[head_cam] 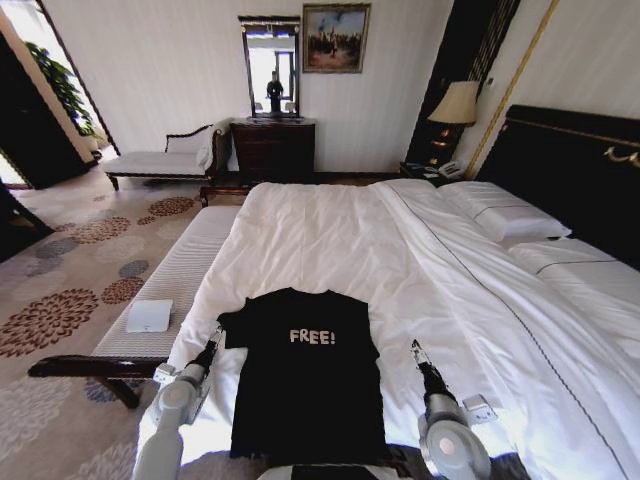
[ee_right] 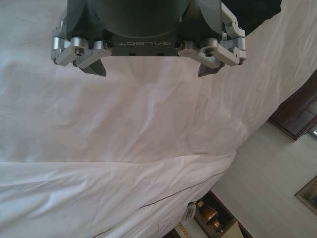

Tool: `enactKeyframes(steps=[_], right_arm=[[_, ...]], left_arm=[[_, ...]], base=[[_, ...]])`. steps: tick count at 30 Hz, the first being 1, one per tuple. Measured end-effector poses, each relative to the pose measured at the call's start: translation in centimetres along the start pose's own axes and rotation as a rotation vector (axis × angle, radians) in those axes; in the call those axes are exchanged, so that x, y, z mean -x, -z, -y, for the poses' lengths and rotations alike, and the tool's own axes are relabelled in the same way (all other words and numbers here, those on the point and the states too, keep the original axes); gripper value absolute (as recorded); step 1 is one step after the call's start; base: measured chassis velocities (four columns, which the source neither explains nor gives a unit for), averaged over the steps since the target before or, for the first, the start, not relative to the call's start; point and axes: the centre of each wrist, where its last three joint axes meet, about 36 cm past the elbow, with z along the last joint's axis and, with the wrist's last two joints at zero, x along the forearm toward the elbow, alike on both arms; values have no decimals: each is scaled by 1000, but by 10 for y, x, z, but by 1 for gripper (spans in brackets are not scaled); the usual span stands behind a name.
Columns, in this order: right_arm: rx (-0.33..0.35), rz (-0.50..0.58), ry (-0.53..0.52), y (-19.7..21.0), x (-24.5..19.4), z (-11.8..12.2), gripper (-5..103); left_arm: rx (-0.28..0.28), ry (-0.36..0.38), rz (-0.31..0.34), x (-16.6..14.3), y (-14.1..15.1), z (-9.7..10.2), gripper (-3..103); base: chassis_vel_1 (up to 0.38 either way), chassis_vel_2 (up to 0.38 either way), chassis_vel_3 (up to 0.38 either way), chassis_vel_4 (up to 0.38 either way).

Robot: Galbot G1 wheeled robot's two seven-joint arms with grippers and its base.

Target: Fold the clothes on the bed.

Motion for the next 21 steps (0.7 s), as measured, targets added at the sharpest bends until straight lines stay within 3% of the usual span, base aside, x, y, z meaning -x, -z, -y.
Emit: enactKeyframes(steps=[9,13,14,15,17,21], right_arm=[[-5,10,-24,-3,-7,4,100],[-2,13,-30,-4,-8,5,100],[-1,15,-32,-4,-8,5,100],[1,16,-34,-5,-8,5,100],[2,16,-35,-6,-8,4,100],[1,11,-43,-10,-7,5,100]], left_arm=[[12,-22,-19,31,-7,10,64],[20,-26,-21,30,-6,11,47],[24,-28,-20,29,-5,11,47],[30,-30,-18,26,-4,11,36],[34,-31,-17,25,-3,11,36],[49,-31,-10,17,3,10,15]], base=[[0,0,0,0],[0,0,0,0],[0,0,0,0],[0,0,0,0],[0,0,0,0],[0,0,0,0]])
